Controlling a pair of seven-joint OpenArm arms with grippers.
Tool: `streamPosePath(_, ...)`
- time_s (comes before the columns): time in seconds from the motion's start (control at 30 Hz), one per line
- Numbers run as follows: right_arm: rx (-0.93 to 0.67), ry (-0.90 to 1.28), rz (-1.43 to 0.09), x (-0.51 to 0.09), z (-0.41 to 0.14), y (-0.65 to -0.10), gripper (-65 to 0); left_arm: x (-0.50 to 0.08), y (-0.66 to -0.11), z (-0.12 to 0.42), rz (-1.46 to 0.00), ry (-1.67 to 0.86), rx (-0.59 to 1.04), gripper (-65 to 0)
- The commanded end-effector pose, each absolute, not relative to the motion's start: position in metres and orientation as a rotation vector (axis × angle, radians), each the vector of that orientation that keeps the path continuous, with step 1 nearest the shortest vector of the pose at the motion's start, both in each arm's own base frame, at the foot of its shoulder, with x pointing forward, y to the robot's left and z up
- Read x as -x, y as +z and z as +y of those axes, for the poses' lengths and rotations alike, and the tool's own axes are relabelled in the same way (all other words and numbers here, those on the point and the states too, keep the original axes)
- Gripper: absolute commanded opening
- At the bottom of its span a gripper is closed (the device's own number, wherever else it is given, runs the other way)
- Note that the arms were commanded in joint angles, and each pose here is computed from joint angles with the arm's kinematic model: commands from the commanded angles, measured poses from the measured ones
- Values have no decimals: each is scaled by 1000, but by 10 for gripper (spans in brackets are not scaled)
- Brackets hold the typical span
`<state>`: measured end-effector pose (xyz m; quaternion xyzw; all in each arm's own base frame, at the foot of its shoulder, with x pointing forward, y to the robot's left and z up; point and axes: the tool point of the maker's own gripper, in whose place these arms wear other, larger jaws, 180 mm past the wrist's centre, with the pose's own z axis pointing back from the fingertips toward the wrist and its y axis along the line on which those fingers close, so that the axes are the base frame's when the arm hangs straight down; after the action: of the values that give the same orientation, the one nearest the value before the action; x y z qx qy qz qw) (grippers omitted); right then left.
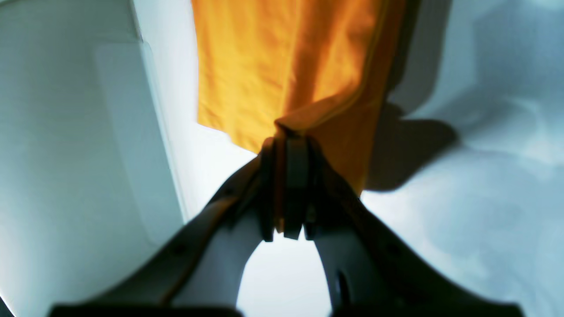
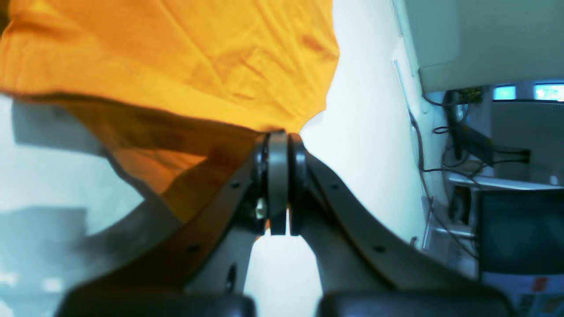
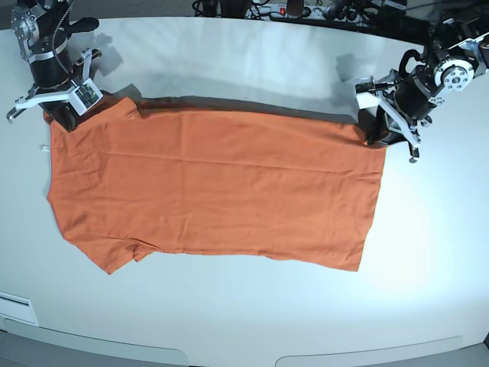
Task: Fold the T-shirt properly
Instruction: 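Grasp the shirt edge with both grippers and drag it toward the robot, then shift both grippers along the shirt edge, regrasping the fabric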
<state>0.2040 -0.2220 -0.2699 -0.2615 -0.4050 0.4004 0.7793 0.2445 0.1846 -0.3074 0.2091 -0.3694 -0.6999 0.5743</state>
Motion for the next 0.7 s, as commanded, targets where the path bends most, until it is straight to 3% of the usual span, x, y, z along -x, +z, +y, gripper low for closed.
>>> streamPosePath(0.0, 582, 872, -929, -210, -221, -256, -650, -253, -300, 189, -894, -1647, -542, -650)
streamPosePath(0.47, 438, 863, -1013, -218, -200, -254, -650, -260, -308, 175, -942, -1646, -561, -650)
streamPosePath(0.67, 429, 812, -996, -240, -219, -272, -650, -275, -295, 172, -983, -1618, -583, -650)
